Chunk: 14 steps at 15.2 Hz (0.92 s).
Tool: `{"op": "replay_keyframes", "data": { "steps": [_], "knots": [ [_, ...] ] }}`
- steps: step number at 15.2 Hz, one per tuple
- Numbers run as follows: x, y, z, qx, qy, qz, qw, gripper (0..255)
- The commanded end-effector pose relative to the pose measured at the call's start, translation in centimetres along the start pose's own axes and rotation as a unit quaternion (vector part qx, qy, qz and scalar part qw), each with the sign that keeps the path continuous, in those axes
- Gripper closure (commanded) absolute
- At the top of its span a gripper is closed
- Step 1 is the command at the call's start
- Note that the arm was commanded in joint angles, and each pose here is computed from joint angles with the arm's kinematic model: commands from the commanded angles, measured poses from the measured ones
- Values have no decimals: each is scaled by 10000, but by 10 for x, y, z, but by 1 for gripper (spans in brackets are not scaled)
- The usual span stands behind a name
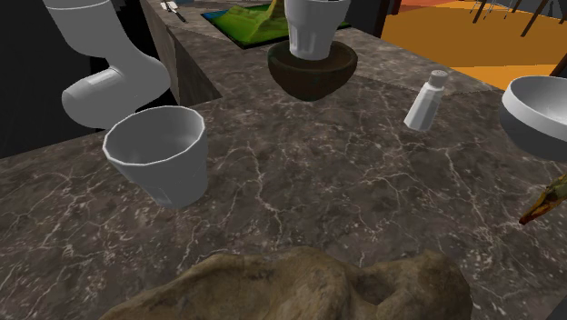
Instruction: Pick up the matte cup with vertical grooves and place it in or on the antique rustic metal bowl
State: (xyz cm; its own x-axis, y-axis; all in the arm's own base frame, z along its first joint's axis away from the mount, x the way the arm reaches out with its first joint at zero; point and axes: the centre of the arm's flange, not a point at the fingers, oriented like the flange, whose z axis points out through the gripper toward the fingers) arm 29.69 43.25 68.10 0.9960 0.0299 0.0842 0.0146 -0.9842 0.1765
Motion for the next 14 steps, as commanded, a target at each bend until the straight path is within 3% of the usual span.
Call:
{"op": "replay_keyframes", "data": {
  "steps": [1, 3, 4, 9, 13, 14],
  "knots": [
    [0, 0, 0, 2, 2, 1, 10000, 255],
    [0, 0, 0, 2, 2, 1, 10000, 255],
    [0, 0, 0, 2, 2, 1, 10000, 0],
    [0, 0, 0, 2, 2, 1, 10000, 0],
    [0, 0, -50, 2, 2, 1, 10000, 0],
    [0, 0, -50, 2, 2, 1, 10000, 0]
  ]
}}
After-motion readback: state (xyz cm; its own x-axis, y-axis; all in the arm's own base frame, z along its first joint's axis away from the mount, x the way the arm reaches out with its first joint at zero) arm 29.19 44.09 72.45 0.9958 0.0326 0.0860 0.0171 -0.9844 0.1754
